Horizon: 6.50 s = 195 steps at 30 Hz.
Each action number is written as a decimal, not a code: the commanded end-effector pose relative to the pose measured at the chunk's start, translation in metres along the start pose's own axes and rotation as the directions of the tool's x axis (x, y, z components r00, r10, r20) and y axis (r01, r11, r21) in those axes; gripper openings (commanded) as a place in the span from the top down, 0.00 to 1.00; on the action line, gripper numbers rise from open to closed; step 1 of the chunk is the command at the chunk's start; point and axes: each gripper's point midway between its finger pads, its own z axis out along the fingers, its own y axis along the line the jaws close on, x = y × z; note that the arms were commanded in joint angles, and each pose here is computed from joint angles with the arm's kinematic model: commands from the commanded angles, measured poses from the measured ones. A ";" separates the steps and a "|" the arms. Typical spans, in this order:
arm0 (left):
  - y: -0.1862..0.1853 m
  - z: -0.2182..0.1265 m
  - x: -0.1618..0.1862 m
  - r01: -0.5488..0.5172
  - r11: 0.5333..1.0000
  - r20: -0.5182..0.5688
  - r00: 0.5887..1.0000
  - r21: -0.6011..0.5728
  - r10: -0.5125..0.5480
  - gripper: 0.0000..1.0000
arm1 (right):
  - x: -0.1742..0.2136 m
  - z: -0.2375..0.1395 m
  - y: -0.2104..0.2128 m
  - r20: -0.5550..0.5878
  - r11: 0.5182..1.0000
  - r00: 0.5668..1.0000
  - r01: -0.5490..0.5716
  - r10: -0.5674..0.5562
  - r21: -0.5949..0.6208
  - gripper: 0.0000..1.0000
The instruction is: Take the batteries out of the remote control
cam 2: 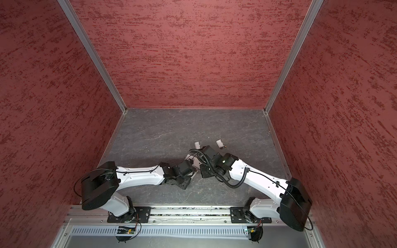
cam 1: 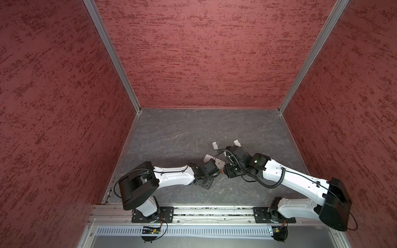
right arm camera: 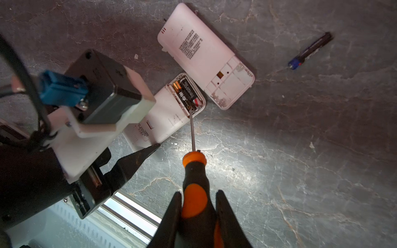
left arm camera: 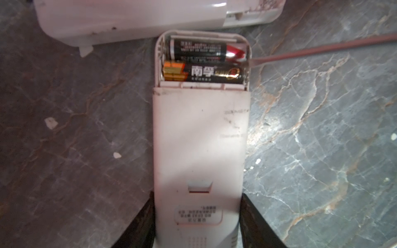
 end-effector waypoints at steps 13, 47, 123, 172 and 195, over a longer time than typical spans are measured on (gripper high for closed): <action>-0.012 0.017 0.032 -0.019 0.998 -0.111 0.994 0.062 0.025 0.51 | 0.006 0.009 -0.013 -0.014 0.998 1.000 0.016 -0.015 0.061 1.00; -0.018 0.019 0.036 -0.040 0.997 -0.117 0.992 0.058 0.047 0.55 | -0.012 0.012 -0.007 0.048 0.998 0.998 0.029 -0.032 0.046 1.00; -0.026 0.022 0.041 -0.032 0.998 -0.129 0.991 0.063 0.040 0.63 | -0.010 -0.018 0.005 0.209 0.992 0.977 0.056 -0.032 -0.113 1.00; -0.027 0.021 0.047 -0.017 0.998 -0.133 0.991 0.065 0.026 0.66 | -0.014 0.017 0.005 0.195 0.993 0.980 0.055 -0.034 -0.101 1.00; -0.030 0.019 0.050 -0.001 0.997 -0.134 0.991 0.079 0.012 0.66 | -0.038 0.026 0.005 0.305 0.995 0.952 0.035 -0.006 -0.089 1.00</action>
